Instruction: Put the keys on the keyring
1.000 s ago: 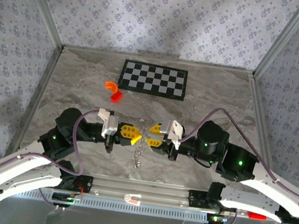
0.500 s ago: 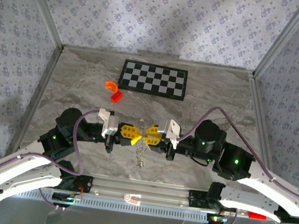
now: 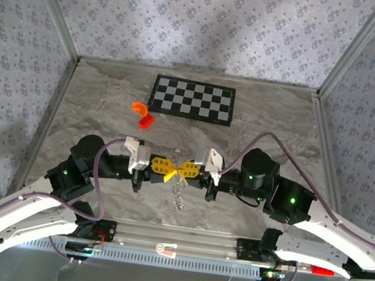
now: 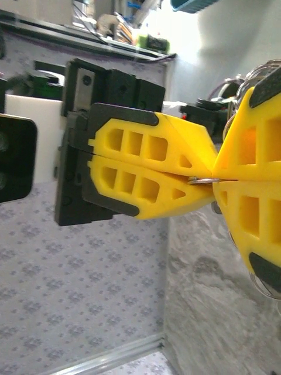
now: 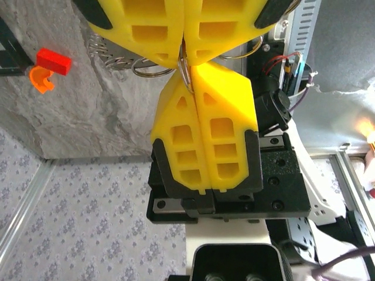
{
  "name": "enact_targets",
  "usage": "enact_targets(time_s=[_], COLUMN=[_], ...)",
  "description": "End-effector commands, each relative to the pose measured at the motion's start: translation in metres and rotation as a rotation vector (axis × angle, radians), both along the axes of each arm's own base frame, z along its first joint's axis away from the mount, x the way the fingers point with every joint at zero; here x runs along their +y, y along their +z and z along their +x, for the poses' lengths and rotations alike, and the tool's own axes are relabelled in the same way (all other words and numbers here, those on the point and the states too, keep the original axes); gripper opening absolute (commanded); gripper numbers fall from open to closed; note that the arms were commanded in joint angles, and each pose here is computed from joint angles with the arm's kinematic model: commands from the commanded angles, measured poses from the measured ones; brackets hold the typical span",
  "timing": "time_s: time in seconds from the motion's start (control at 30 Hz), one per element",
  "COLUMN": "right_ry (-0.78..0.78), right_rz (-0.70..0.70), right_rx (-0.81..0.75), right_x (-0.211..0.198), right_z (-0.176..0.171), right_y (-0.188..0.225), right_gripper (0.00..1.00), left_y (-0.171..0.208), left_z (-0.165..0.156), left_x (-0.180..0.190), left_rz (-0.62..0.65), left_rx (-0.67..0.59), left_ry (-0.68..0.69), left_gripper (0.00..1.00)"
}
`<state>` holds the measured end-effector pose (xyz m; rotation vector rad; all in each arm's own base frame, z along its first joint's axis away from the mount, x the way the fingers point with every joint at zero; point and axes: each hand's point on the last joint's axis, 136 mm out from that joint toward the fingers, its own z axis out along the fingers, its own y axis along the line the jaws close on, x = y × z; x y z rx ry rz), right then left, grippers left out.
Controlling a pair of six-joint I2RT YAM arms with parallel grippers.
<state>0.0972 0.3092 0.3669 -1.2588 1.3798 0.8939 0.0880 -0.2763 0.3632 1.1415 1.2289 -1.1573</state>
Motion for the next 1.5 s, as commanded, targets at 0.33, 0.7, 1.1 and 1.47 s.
enact_targets(time_s=[0.33,0.7,1.1,1.47], right_ry=[-0.040,-0.049,-0.062,-0.070], right_rz=[-0.245,-0.328,-0.299,-0.283], right_rx=[-0.114,-0.151,-0.161,-0.164], right_x=[-0.017,-0.007,-0.003,0.000], right_z=[0.009,0.012,0.014,0.016], right_y=[0.010,-0.001,0.000,0.003], right_gripper=[0.00,0.00,0.00,0.00], left_y=[-0.011,0.006,-0.007,-0.016], left_z=[0.005,0.013,0.023,0.023], left_x=[0.012,-0.004,-0.009,-0.013], left_rz=[0.279,0.196,0.223,0.220], left_rx=[-0.047,-0.070,-0.045,-0.033], left_ry=[0.054,0.049,0.078,0.064], left_gripper=[0.24,0.27,0.23,0.25])
